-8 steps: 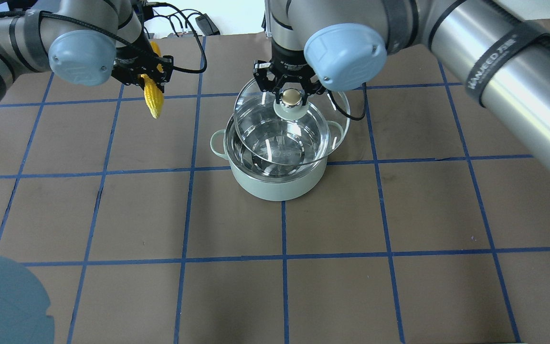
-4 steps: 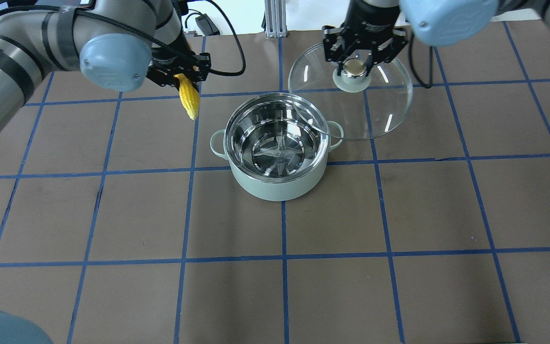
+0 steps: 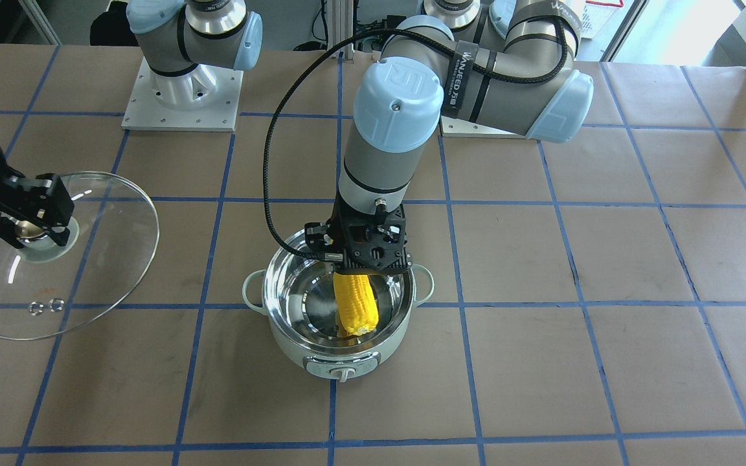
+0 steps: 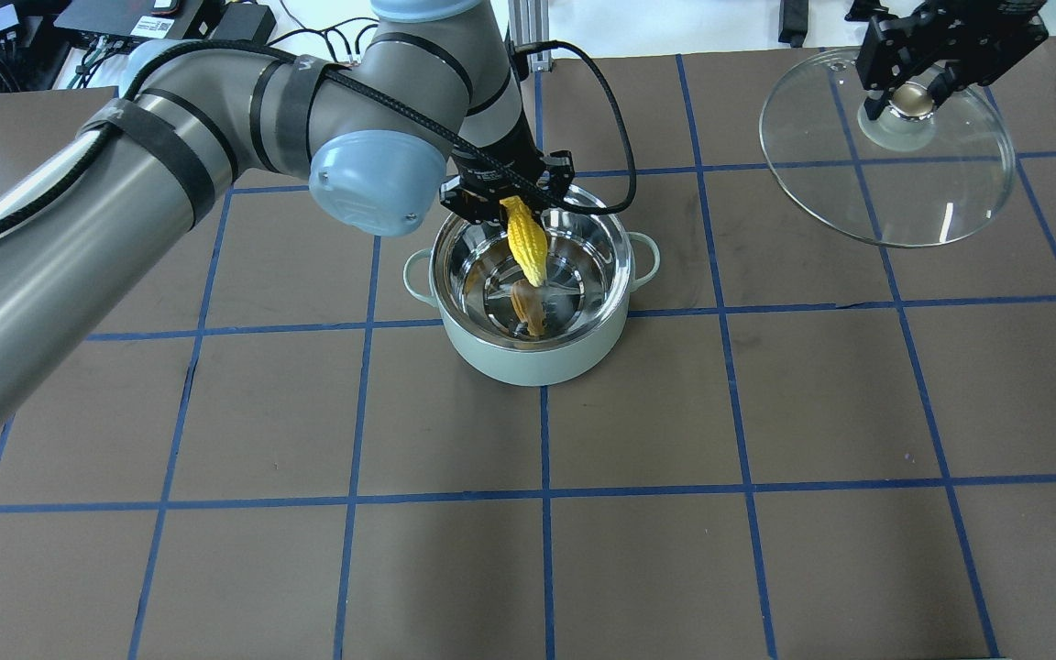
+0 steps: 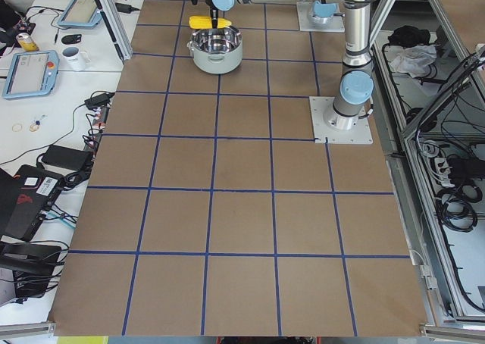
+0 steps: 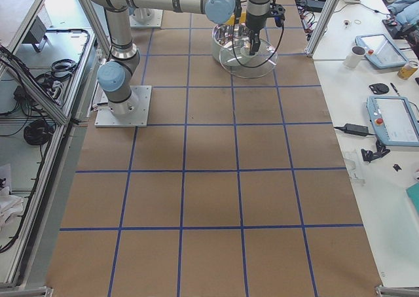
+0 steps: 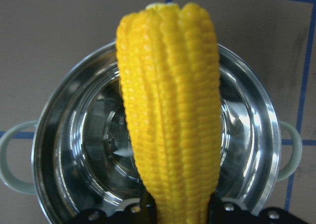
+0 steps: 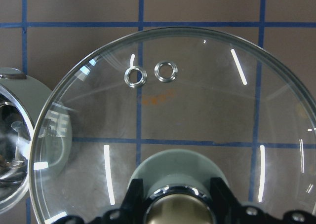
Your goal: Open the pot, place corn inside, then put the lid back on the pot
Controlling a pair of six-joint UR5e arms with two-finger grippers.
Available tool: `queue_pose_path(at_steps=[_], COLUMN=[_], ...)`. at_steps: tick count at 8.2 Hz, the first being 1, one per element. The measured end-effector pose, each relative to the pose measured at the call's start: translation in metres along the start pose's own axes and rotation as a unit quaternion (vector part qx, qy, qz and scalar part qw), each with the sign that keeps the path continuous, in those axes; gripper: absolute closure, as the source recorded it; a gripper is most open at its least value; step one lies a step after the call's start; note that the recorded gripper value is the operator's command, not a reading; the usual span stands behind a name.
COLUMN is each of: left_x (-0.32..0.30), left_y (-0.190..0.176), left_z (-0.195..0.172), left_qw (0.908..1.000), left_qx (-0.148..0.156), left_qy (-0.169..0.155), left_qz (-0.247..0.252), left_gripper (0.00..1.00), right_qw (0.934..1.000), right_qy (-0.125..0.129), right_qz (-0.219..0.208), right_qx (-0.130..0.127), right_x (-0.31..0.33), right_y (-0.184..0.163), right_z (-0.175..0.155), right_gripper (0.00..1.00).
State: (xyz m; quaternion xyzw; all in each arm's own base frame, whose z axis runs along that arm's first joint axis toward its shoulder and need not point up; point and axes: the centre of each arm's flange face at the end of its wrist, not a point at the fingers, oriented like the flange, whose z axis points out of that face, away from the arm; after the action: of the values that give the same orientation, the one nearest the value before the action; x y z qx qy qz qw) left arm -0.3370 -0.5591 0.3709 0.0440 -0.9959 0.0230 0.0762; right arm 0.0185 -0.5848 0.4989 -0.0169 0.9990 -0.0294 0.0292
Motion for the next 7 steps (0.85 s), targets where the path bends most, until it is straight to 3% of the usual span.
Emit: queue_pose_path(at_steps=[3, 5, 6, 7], left_x=[0.016, 0.015, 0.015, 0.014], left_y=[0.004, 0.003, 0.004, 0.003], left_z=[0.049, 0.065, 0.069, 0.074], left_qw=[0.9983, 0.9972, 0.9968, 0.9966], left_qx=[-0.046, -0.058, -0.063, -0.067], left_qy=[0.007, 0.003, 0.001, 0.0], left_qz=[0.037, 0.047, 0.048, 0.048], left_gripper=[1.0, 1.0, 0.89, 0.88], right_qw=[0.9998, 0.9998, 0.9998, 0.9998], right_qy=[-0.001, -0.003, -0.004, -0.005], right_qz=[-0.02, -0.019, -0.018, -0.018], right_qx=[-0.008, -0.012, -0.012, -0.012], right_x=[0.028, 0.029, 0.029, 0.029], right_y=[0.003, 0.003, 0.004, 0.004], right_z=[0.003, 0.006, 0.007, 0.007], right_gripper=[0.98, 0.98, 0.98, 1.0])
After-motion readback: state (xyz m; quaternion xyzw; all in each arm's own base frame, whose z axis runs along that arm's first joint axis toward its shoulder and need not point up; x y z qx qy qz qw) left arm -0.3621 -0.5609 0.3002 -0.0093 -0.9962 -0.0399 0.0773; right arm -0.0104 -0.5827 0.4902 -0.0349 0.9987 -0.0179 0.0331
